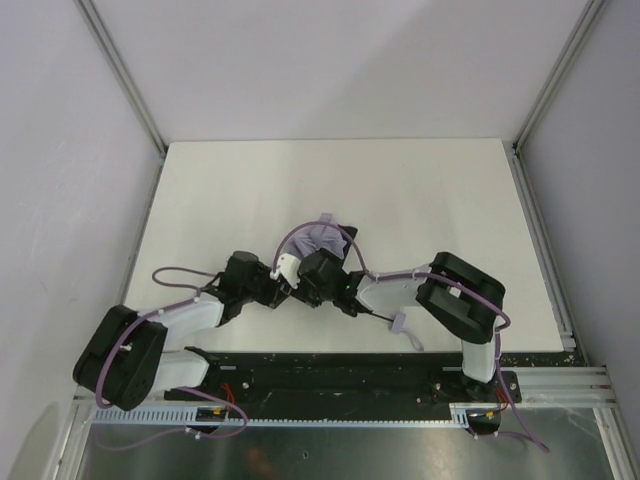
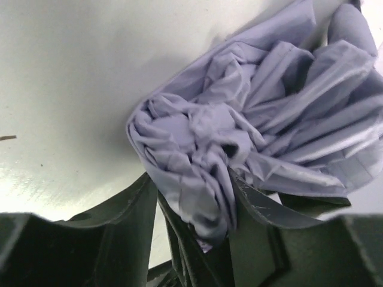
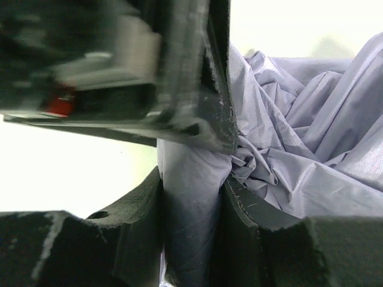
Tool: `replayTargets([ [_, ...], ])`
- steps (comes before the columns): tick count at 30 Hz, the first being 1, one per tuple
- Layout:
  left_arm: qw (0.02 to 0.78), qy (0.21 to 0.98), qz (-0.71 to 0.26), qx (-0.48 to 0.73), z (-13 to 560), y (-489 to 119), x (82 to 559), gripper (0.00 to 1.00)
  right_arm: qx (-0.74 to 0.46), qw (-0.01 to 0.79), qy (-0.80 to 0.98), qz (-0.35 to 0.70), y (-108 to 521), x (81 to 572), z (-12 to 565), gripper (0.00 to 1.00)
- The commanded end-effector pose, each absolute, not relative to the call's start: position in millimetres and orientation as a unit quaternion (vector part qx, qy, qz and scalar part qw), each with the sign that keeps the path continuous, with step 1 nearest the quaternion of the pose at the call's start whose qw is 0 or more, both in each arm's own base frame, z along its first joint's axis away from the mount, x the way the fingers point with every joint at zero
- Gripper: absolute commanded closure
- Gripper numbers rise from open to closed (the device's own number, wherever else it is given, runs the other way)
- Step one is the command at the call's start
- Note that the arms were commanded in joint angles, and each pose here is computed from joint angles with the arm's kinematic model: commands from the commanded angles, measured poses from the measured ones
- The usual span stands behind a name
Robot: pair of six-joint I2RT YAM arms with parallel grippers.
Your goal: Put away the umbrella
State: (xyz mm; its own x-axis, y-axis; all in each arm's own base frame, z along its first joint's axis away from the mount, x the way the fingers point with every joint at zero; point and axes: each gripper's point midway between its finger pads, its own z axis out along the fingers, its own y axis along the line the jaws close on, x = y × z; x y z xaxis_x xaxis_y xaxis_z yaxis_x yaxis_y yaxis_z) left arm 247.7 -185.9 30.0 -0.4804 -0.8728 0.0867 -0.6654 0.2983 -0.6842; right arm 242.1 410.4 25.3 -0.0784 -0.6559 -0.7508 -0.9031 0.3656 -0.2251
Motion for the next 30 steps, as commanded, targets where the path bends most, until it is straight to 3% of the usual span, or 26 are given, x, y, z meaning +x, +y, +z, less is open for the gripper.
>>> replayTargets([
  [1, 0.203, 0.811, -0.378, -0.397, 65.8, -185.9, 259.8, 0.42, -0.524, 0.175, 0.819, 0.157, 334.9, 186.5, -65.1, 1.00],
  [4, 0.260, 0.802, -0.388, -0.371, 87.8, -168.6, 272.0, 0.11, -0.501, 0.154, 0.831, 0.188, 338.3, 182.4, -63.6, 1.00],
  [6, 0.293, 0.793, -0.394, -0.361, 102.3, -156.8, 274.9, 0.03, -0.485, 0.140, 0.838, 0.206, 340.8, 181.2, -63.2, 1.00],
  [12, 0.335, 0.776, -0.413, -0.340, 121.6, -141.3, 259.3, 0.01, -0.410, 0.081, 0.864, 0.281, 353.9, 177.0, -58.0, 1.00],
  [21, 0.239, 0.763, -0.445, -0.403, 91.8, -152.6, 229.0, 0.01, -0.288, 0.007, 0.878, 0.382, 361.2, 195.9, -47.5, 1.00],
  [30, 0.164, 0.756, -0.424, -0.470, 66.8, -171.4, 243.5, 0.01, -0.243, -0.008, 0.858, 0.452, 358.8, 216.8, -45.4, 1.00],
])
